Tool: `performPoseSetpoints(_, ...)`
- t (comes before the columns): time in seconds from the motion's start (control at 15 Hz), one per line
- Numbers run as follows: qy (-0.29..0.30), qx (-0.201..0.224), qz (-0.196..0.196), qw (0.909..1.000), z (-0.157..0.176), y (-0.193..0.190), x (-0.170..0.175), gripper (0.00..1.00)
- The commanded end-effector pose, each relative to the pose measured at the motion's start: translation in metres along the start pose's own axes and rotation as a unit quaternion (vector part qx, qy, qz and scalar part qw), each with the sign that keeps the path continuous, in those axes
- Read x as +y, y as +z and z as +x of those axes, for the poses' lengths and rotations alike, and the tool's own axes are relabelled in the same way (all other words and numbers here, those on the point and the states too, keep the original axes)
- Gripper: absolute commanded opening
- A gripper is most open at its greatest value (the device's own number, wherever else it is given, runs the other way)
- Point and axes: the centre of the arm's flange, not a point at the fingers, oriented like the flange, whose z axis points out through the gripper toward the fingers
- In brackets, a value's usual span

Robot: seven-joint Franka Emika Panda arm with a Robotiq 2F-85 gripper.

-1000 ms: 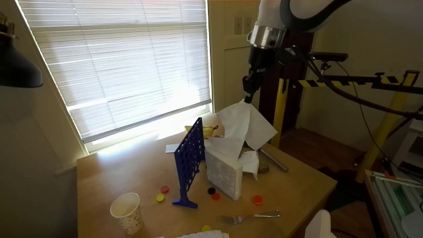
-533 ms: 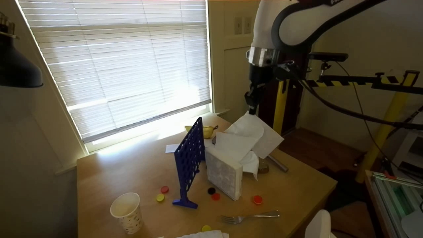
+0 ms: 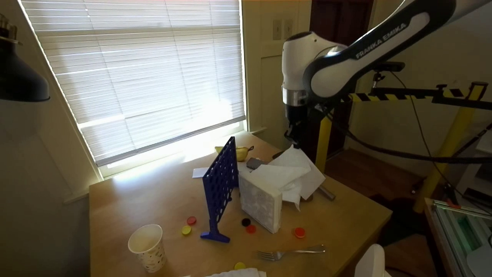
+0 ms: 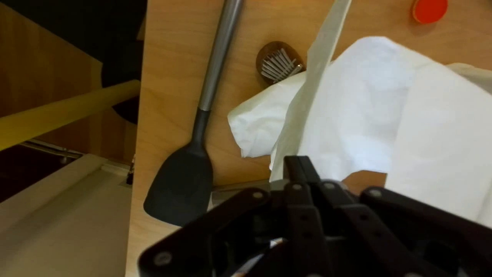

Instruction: Pick up the tissue paper and put it on the right and move one piece to the left

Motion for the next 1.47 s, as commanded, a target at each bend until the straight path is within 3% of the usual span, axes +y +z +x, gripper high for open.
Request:
performPoseSetpoints(0.0, 0.012, -0.006, -0.047, 0.9988, 0.018, 0.024, 0.001, 0.00)
performPoseSetpoints(0.4, 0.013, -0.014, -0.085, 0.9962, 0.035, 0.059, -0.007, 0.00)
performPoseSetpoints(1.07, 0.018, -0.044, -0.101, 0.9937, 0.061, 0.131, -0.018, 0.00)
performPoseSetpoints(1.13, 0.019, -0.048, -0.106, 0.9930, 0.062, 0.135, -0.017, 0.26)
performPoseSetpoints(1.27, 0.021, -0.050, -0.108, 0.9927, 0.064, 0.138, -0.016, 0.33)
performPoseSetpoints(1.4, 0.023, -0.046, -0.106, 0.9930, 0.063, 0.130, -0.017, 0.47)
